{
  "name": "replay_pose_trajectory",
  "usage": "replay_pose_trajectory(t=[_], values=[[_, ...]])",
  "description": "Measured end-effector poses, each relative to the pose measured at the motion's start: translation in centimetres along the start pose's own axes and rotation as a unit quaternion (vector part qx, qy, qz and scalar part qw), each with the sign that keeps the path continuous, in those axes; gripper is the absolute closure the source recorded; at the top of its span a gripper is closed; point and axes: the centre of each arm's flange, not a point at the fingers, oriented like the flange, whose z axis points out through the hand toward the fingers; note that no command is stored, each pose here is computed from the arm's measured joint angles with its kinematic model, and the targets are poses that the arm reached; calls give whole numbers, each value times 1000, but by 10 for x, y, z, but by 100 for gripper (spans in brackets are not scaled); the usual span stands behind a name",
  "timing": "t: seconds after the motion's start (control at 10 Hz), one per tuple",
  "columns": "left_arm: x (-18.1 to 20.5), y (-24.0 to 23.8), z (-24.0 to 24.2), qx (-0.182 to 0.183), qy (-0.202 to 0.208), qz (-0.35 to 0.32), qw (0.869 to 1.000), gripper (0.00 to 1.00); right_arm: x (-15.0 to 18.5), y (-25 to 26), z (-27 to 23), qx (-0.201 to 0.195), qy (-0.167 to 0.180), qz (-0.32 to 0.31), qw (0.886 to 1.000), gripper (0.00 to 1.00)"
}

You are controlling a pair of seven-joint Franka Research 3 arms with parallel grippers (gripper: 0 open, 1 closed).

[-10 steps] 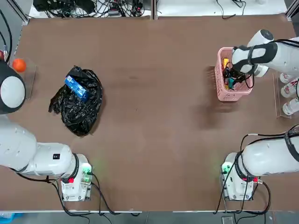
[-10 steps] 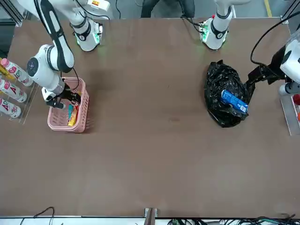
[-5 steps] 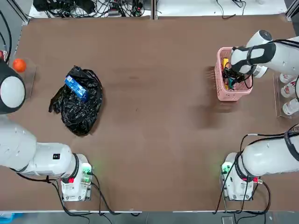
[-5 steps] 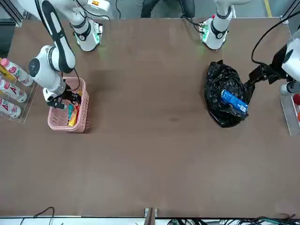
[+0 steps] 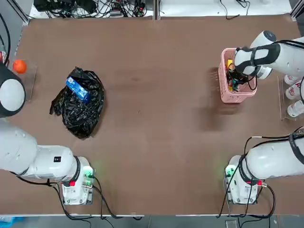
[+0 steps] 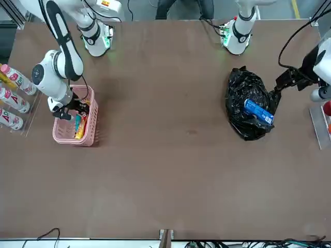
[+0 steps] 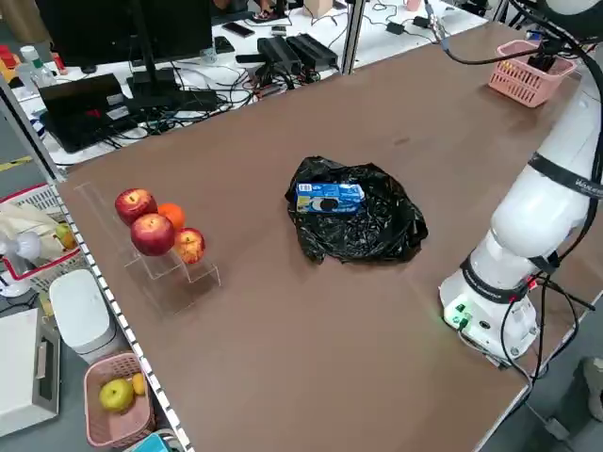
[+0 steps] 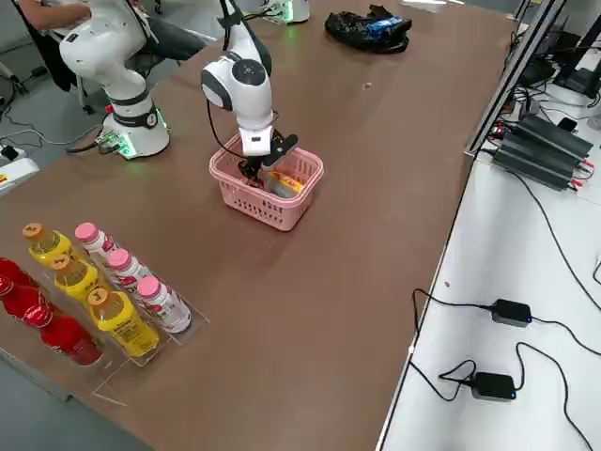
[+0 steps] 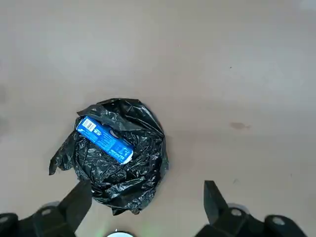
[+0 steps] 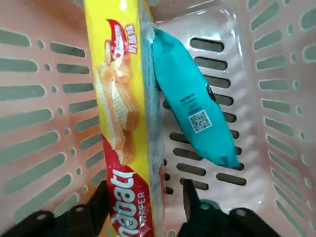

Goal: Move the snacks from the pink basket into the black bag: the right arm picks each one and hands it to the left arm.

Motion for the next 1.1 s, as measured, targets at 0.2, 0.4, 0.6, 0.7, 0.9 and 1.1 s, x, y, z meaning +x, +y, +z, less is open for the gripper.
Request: replay_pose_trajectory(t=[0.2,0.4,0.6,0.7,0.9,1.1], values=[[-5,-1,1,4,-15,0,1000,0,0,-1,0,0,0,-1,1000,42],[-5,-5,0,4,-16,-3,1000,0,0,-2,0,0,0,-2,1000,47],[-4,-9,0,4,-16,-5,1000,0,0,-2,0,0,0,-5,1000,58],[-4,-9,0,4,-16,-5,1000,0,-1,-3,0,0,0,-6,1000,68],[-4,-9,0,4,-17,-6,1000,0,-1,-3,0,0,-1,-8,1000,72],[-4,-9,0,4,-17,-7,1000,0,0,-3,0,1,-5,-12,1000,75]])
